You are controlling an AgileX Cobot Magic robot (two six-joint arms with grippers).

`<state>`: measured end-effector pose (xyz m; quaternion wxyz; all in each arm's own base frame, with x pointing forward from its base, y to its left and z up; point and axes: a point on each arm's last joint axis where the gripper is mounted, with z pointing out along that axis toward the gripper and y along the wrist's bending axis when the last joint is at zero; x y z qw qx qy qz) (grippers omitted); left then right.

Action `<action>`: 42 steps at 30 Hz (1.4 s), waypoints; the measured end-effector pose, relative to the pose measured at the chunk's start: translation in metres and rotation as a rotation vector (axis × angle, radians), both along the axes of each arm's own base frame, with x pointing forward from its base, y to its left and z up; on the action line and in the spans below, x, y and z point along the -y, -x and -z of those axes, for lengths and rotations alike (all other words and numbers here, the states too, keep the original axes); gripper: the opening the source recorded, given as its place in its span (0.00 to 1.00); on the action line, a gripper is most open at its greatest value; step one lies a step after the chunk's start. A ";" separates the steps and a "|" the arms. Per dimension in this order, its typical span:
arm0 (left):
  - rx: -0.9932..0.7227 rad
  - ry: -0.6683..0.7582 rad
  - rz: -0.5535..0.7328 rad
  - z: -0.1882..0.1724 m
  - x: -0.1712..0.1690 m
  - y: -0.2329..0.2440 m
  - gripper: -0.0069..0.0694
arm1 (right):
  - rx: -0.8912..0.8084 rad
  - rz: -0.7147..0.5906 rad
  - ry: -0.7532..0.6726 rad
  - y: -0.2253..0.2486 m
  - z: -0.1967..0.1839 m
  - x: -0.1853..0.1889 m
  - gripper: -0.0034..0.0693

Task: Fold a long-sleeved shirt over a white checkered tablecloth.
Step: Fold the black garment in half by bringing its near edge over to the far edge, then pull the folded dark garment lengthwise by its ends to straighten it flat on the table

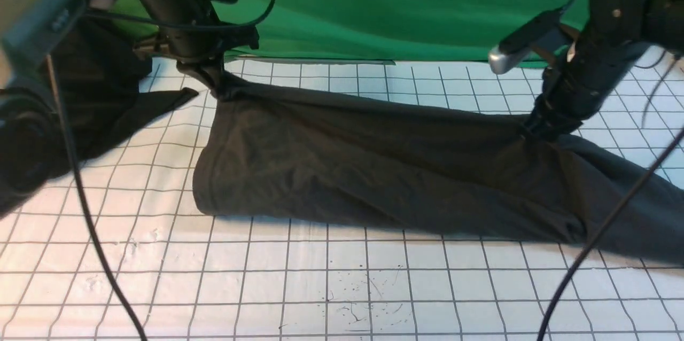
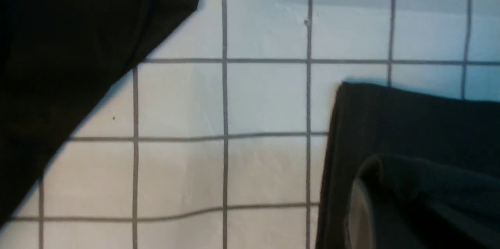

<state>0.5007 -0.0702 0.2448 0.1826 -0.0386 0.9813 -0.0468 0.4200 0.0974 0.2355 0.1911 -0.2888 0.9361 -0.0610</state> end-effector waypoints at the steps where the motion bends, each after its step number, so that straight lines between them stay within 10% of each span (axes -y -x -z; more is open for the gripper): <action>1: -0.012 0.000 -0.007 0.014 -0.002 -0.008 0.11 | 0.005 -0.002 -0.002 -0.008 0.006 -0.002 0.10; 8: -0.004 0.001 0.013 0.040 0.000 -0.020 0.14 | 0.039 0.002 -0.012 -0.023 0.025 -0.006 0.42; 13: 0.048 -0.013 0.004 0.038 -0.001 -0.025 0.35 | 0.040 0.055 -0.032 -0.019 0.013 -0.004 0.69; 22: 0.154 -0.150 -0.017 -0.027 -0.016 -0.015 0.76 | 0.066 0.180 -0.008 0.018 -0.064 0.026 0.48; 26: 0.228 -0.026 0.084 -0.071 -0.005 0.001 0.60 | 0.037 0.303 0.001 0.035 -0.085 0.066 0.22; 27: 0.239 0.055 0.158 -0.083 0.005 0.010 0.38 | -0.001 0.376 0.002 0.044 -0.085 0.090 0.12; 31: 0.154 0.067 0.273 -0.077 0.030 0.037 0.13 | -0.117 0.565 -0.064 0.067 -0.067 0.147 0.07; 35: -0.010 0.001 0.335 -0.040 0.049 0.063 0.09 | -0.209 0.687 -0.128 0.084 -0.046 0.180 0.16; 42: -0.172 -0.081 0.400 0.050 0.068 0.088 0.09 | -0.196 0.797 -0.214 0.089 -0.013 0.209 0.59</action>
